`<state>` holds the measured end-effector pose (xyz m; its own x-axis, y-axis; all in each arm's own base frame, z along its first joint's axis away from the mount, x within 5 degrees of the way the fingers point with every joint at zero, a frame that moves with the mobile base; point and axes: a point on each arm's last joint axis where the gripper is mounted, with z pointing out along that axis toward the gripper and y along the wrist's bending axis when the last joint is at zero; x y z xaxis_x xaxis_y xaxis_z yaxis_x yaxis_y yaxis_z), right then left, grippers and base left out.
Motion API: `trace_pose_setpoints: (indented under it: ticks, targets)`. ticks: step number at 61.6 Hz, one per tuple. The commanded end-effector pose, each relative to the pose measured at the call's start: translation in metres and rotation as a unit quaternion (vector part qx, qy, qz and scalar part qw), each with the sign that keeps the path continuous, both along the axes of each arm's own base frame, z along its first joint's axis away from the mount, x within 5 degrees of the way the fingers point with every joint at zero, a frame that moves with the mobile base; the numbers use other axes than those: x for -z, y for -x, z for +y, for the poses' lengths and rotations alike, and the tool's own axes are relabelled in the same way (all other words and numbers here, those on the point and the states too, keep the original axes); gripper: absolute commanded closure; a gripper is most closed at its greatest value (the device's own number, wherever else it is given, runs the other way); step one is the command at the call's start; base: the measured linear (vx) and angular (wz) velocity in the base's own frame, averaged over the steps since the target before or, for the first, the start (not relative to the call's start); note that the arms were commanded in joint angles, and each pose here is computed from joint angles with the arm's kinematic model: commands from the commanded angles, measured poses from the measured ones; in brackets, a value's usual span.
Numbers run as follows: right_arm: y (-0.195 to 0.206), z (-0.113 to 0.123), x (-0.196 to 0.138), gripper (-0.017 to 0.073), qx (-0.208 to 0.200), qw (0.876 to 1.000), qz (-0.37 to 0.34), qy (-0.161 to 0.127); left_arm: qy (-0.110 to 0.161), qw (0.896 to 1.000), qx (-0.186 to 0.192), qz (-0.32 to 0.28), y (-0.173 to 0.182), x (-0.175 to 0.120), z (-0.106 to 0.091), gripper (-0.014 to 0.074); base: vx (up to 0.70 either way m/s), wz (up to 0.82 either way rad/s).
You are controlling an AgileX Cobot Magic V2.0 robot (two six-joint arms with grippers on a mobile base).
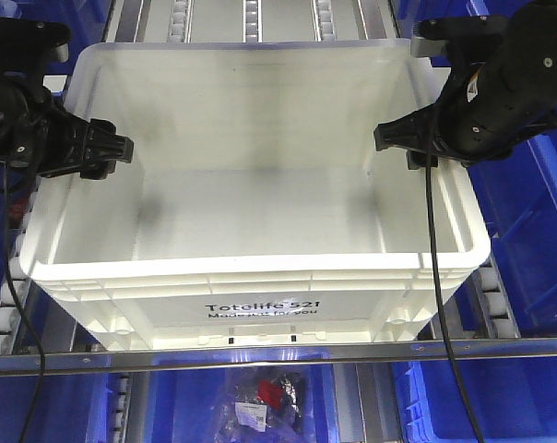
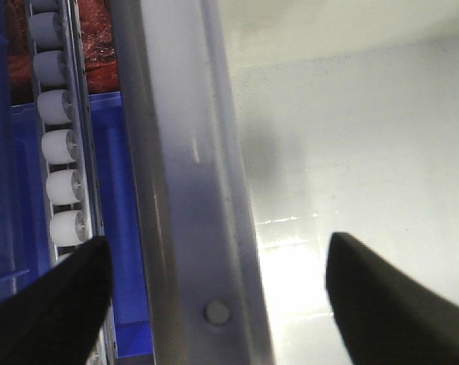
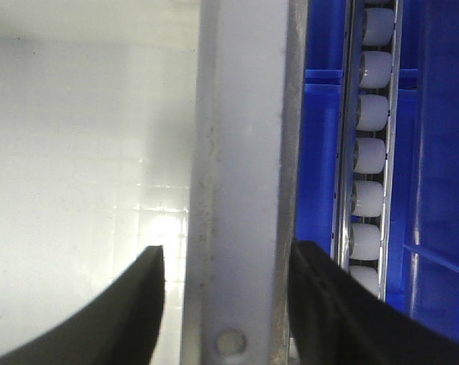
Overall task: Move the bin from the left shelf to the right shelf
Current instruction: 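Close both grippers on the tote rims and pull it toward the robot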
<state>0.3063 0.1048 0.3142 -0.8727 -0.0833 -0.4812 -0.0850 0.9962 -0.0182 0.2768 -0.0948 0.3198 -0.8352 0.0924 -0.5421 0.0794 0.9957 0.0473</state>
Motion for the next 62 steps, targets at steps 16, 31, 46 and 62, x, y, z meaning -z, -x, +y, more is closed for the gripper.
trace_pose_setpoints:
  ticks: [16, 31, 46, 62]
  targets:
    - [0.003, -0.001, -0.024, 0.0372, -0.01, 0.999, -0.045, -0.02, 0.026, 0.999, -0.003, -0.036, 0.002, -0.019, 0.0, 0.0291, 0.0, 0.0]
    - [0.004, -0.002, -0.023, 0.0441, -0.008, 0.999, -0.038, -0.017, 0.026, 0.999, -0.003, -0.036, 0.002, -0.019, 0.0, 0.0421, 0.0, 0.0]
    - [0.003, -0.002, -0.024, 0.0529, -0.009, 0.999, -0.044, -0.014, 0.029, 0.999, -0.001, -0.045, 0.003, -0.022, 0.0, 0.045, 0.0, 0.0]
    - [0.009, -0.004, -0.038, 0.0568, -0.012, 0.996, -0.08, -0.027, 0.057, 0.993, 0.005, -0.103, 0.019, -0.048, 0.006, 0.0449, 0.0, 0.0]
